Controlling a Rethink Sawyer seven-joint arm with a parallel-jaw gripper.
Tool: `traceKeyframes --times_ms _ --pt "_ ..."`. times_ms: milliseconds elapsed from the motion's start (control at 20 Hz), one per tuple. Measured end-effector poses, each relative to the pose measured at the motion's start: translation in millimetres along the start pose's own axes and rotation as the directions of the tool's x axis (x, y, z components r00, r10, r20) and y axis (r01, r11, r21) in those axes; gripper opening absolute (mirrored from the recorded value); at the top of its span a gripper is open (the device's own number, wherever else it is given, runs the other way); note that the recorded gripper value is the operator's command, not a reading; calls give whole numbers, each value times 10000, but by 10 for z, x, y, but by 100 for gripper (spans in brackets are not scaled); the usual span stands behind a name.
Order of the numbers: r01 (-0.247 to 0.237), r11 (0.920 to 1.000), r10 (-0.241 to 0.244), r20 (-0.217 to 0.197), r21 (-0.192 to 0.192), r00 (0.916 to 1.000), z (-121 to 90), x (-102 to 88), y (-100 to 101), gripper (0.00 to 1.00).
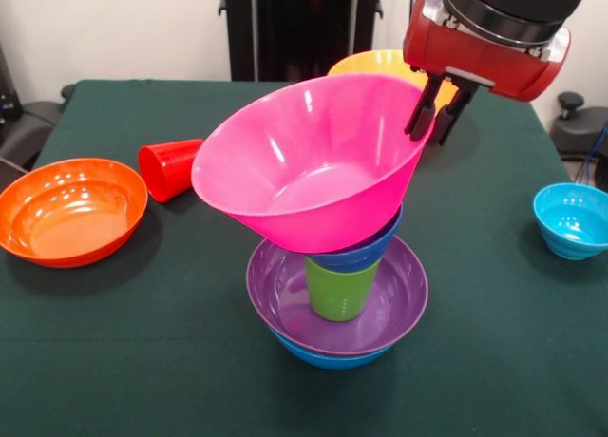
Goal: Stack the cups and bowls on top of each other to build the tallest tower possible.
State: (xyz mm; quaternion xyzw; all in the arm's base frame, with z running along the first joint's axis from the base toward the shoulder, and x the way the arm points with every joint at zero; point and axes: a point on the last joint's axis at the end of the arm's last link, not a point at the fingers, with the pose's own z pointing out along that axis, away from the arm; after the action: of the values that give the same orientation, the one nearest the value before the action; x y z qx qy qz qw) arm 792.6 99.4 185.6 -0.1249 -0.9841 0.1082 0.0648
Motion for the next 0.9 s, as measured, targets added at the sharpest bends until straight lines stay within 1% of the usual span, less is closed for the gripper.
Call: traceKeyframes --times_ms 200,300,500,650,900 --pt "-105 9998 105 16 -151 9999 -75 -10 -43 0" --pt "-204 9994 205 45 -293 9998 -146 -26 -83 0" --pt "-289 9987 294 110 -412 9995 -225 -44 -122 0" --pt "-301 9986 309 176 -429 9994 -274 -46 -133 0" --pt "-301 9986 309 188 -430 9993 -282 -46 -133 0"
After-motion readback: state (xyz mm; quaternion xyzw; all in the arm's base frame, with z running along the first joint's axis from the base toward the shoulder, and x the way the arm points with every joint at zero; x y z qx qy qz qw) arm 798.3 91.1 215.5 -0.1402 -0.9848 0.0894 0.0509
